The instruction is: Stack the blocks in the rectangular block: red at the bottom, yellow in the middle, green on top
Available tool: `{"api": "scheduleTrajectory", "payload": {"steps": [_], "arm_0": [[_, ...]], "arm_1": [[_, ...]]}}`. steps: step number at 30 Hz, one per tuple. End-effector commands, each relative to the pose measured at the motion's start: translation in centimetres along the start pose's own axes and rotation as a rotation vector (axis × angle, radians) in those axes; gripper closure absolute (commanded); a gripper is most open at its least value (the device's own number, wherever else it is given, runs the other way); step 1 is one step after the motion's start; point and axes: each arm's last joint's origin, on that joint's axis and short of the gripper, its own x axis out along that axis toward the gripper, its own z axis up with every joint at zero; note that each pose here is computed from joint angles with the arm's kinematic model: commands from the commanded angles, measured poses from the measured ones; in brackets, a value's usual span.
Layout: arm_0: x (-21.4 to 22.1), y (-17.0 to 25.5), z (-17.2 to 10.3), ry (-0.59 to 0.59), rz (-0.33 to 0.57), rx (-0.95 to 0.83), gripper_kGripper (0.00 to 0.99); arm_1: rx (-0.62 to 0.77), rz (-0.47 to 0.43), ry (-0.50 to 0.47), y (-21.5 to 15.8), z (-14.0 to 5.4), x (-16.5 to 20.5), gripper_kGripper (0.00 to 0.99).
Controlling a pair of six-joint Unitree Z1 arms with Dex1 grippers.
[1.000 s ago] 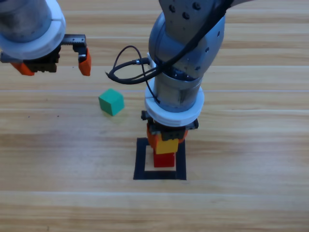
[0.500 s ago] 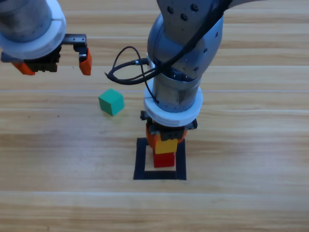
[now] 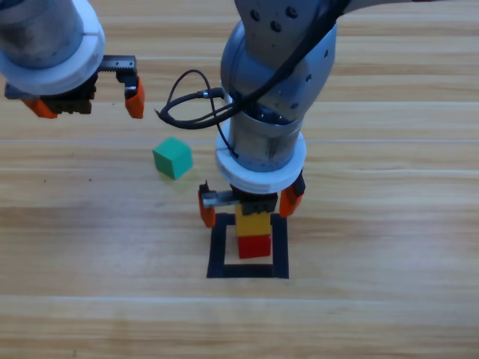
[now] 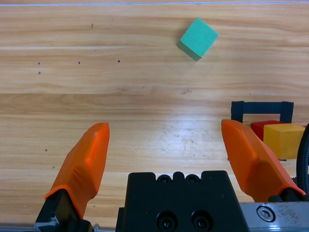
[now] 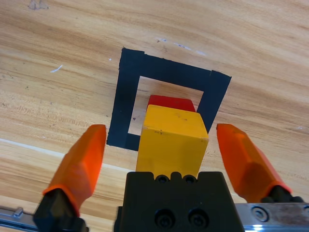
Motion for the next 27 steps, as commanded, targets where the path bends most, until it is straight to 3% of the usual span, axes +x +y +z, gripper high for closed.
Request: {"api": "scheduleTrajectory", "payload": {"steps": [1, 6, 10, 12, 15, 18, 27], "arm_0": [[0.0, 0.8, 0.4, -0.015, -0.01, -0.019, 0.0], [-0.5, 1.1, 1.6, -0.038, -0.039, -0.033, 0.0], [-0.6, 1.5, 2.3, -0.027, -0.065, -0.06, 0.0], [0.1, 1.0, 3.7, -0.011, -0.104, -0.071, 0.0], [1.3, -0.1, 5.3, 0.007, -0.136, -0.069, 0.0], [3.5, -0.9, 6.9, 0.064, -0.169, -0.065, 0.0], [9.5, -3.0, 7.9, 0.173, -0.118, -0.205, 0.0]], "arm_1": [[-0.079, 0.029, -0.092, 1.4, -2.6, -5.4, 0.0], [-0.094, 0.081, -0.23, -1.2, -5.6, -13.9, 0.0], [-0.114, 0.173, -0.325, -6.0, -9.2, -16.8, 0.0], [-0.119, 0.241, -0.377, -10.3, -11.0, -16.2, 0.0], [-0.164, 0.258, -0.4, -12.6, -12.1, -14.7, 0.0], [-0.182, 0.22, -0.367, -12.7, -12.0, -13.1, 0.0], [-0.192, 0.158, -0.306, -11.8, -11.2, -10.1, 0.0]]}}
